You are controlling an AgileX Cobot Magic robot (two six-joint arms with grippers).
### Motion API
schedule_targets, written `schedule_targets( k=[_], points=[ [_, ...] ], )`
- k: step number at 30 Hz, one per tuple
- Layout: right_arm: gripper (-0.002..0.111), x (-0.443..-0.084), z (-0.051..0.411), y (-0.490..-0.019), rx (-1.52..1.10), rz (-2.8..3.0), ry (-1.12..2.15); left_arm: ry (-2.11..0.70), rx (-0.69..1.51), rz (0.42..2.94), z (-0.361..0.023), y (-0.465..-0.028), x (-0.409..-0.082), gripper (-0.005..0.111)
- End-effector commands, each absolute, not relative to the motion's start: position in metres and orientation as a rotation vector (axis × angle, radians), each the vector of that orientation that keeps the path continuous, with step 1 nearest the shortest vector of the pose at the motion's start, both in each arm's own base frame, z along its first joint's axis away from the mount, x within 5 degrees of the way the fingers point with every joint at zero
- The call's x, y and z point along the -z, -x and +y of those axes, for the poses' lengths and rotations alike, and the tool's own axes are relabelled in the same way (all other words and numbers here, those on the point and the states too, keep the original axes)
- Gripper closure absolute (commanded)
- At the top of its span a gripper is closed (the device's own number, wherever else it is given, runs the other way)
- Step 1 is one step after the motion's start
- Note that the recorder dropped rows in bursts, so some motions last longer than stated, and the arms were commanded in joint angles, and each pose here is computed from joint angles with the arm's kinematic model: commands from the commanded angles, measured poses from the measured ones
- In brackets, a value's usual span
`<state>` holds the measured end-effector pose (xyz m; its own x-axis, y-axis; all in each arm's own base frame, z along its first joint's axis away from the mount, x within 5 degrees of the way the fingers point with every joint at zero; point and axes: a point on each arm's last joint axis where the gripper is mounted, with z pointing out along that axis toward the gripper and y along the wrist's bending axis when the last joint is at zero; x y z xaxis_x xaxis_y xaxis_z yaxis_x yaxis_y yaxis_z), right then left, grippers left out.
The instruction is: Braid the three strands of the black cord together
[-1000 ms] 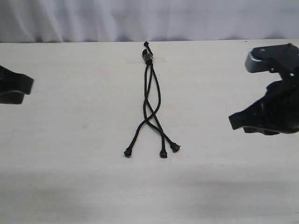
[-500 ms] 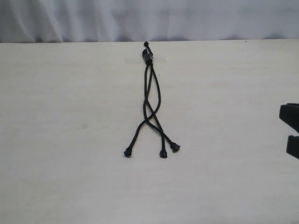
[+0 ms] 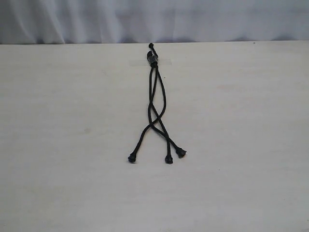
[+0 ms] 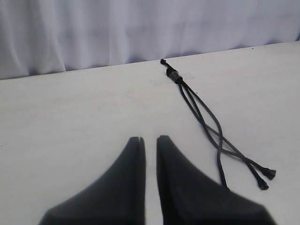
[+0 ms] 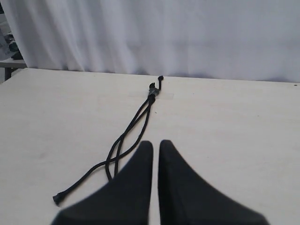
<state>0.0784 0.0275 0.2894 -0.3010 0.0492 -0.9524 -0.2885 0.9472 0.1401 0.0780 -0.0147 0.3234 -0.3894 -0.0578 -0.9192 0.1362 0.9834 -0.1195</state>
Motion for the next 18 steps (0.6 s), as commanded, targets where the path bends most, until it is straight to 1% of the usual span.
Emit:
schedule_targets(
  k=[1, 5, 9, 12, 18],
  points=[
    [0.104, -0.290, 0.026, -0.075, -0.329, 1.816, 0.169, -0.057, 0.202, 1.952, -0.014, -0.077, -0.323, 0.098],
    [0.104, -0.279, 0.023, -0.066, -0.332, 1.791, 0.166, -0.057, 0.202, 1.952, -0.014, -0.077, -0.323, 0.098],
    [0.104, -0.250, 0.019, -0.058, -0.321, 1.798, 0.140, -0.057, 0.202, 1.952, -0.014, -0.077, -0.323, 0.098],
    [0.104, -0.228, 0.013, -0.054, -0.257, 1.816, 0.061, -0.057, 0.202, 1.952, -0.014, -0.077, -0.323, 0.098],
    [0.104, -0.196, 0.004, -0.052, -0.135, 1.840, -0.092, -0.058, 0.199, 1.929, -0.014, -0.078, -0.325, 0.098]
  ],
)
